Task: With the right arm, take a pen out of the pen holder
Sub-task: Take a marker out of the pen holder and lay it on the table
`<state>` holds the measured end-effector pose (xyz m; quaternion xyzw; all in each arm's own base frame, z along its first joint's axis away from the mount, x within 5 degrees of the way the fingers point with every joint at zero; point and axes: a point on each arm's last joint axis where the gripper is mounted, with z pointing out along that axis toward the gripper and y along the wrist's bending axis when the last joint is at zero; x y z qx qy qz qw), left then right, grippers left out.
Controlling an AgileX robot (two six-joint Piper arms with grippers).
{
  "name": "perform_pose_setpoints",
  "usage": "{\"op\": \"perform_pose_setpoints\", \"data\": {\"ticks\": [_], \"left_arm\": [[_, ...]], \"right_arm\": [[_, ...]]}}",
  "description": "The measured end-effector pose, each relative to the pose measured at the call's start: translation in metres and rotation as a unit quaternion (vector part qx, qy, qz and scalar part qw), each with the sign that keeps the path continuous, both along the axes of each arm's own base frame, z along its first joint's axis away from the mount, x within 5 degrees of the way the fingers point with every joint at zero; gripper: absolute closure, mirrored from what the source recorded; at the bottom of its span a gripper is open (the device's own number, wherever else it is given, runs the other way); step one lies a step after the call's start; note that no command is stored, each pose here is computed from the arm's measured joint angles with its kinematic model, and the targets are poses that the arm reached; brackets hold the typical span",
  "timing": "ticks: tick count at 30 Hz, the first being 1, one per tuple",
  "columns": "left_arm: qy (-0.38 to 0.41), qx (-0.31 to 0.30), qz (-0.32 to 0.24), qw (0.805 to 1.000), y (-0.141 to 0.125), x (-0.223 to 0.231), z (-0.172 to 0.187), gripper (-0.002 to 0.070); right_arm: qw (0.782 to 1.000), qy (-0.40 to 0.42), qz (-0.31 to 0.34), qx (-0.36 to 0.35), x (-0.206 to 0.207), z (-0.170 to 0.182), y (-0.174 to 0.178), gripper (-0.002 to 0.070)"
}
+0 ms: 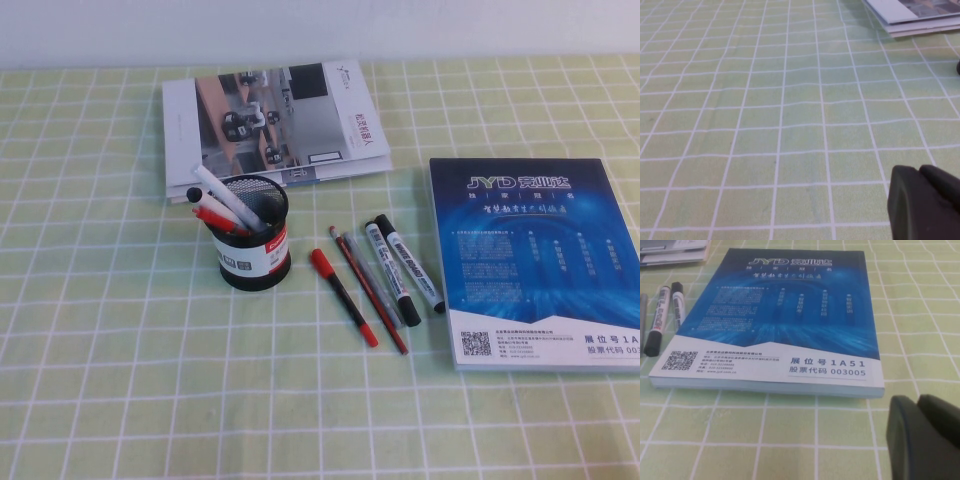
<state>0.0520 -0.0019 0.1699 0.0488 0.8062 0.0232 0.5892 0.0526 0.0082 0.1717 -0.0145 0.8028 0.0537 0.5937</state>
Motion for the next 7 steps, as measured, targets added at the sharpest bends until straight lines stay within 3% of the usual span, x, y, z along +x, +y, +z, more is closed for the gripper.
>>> {"op": "perform_pose_setpoints", "data": {"ticks": [7], "left_arm": [[0.0, 0.0, 0.0, 1.0, 0.0, 0.0, 0.0, 0.068]], "right_arm": [[1.0, 0.003, 0.001, -0.001, -0.0002, -0.0006, 0.0001, 0.0688]]}}
